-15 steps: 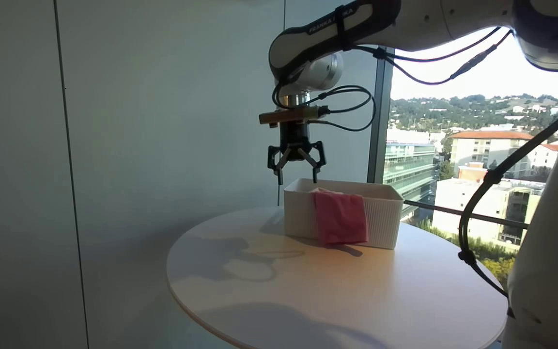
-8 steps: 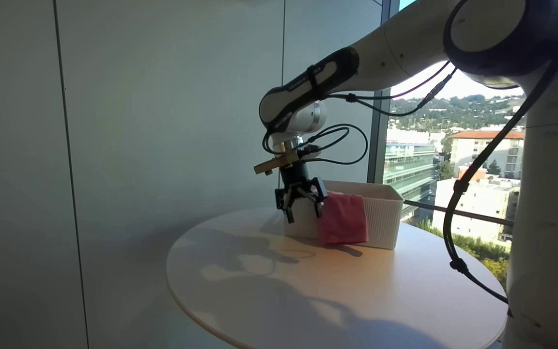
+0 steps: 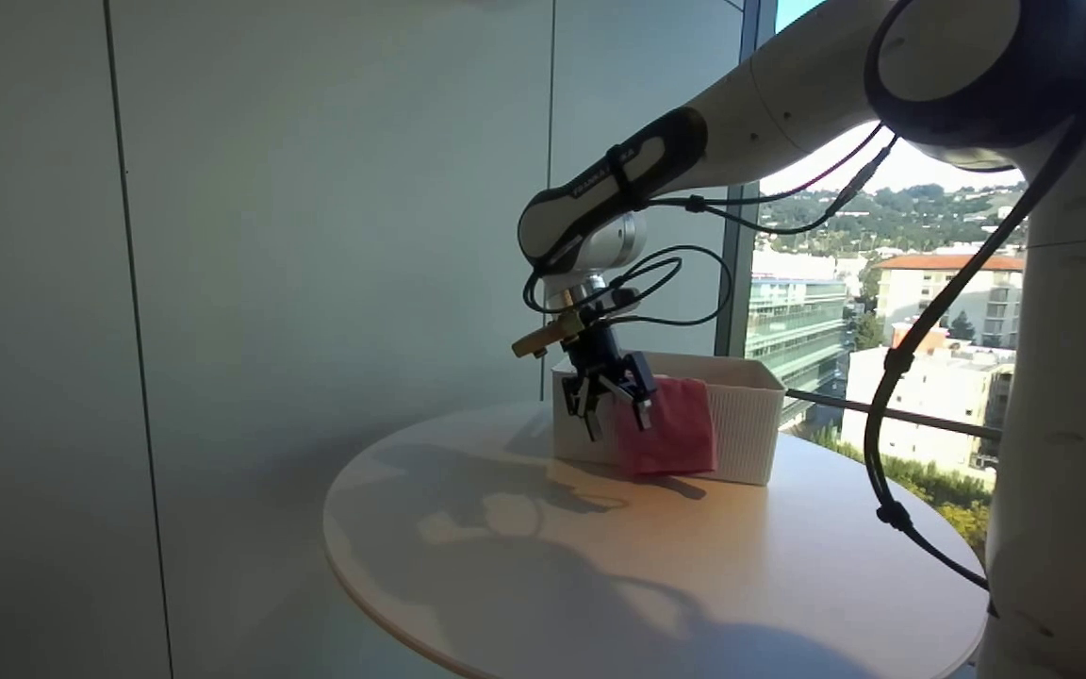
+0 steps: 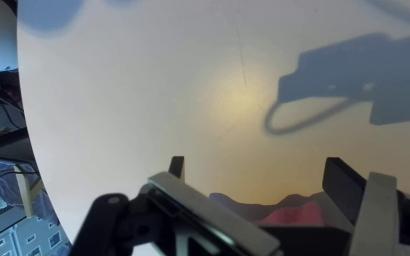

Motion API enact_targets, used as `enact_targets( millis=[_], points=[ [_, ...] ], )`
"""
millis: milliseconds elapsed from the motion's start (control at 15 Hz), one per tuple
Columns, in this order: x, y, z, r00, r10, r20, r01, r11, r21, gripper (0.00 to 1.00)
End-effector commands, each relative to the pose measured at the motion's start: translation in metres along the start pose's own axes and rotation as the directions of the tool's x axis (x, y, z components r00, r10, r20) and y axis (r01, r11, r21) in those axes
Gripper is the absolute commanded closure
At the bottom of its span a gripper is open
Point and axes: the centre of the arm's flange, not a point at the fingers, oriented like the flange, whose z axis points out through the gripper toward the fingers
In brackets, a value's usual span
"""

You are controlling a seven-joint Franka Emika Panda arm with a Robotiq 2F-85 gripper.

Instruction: Remove the things from the table and put them in the basket

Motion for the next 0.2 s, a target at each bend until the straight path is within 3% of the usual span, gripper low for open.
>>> enact_targets(
  millis=[0,133],
  points=[
    [0.0000,0.0006,-0.0002,1.000,0.001,0.000,-0.001,1.000,0.001,0.00],
    [0.0000,0.0013,-0.0002,1.000,0.003,0.000,-0.003,1.000,0.001,0.00]
  ],
)
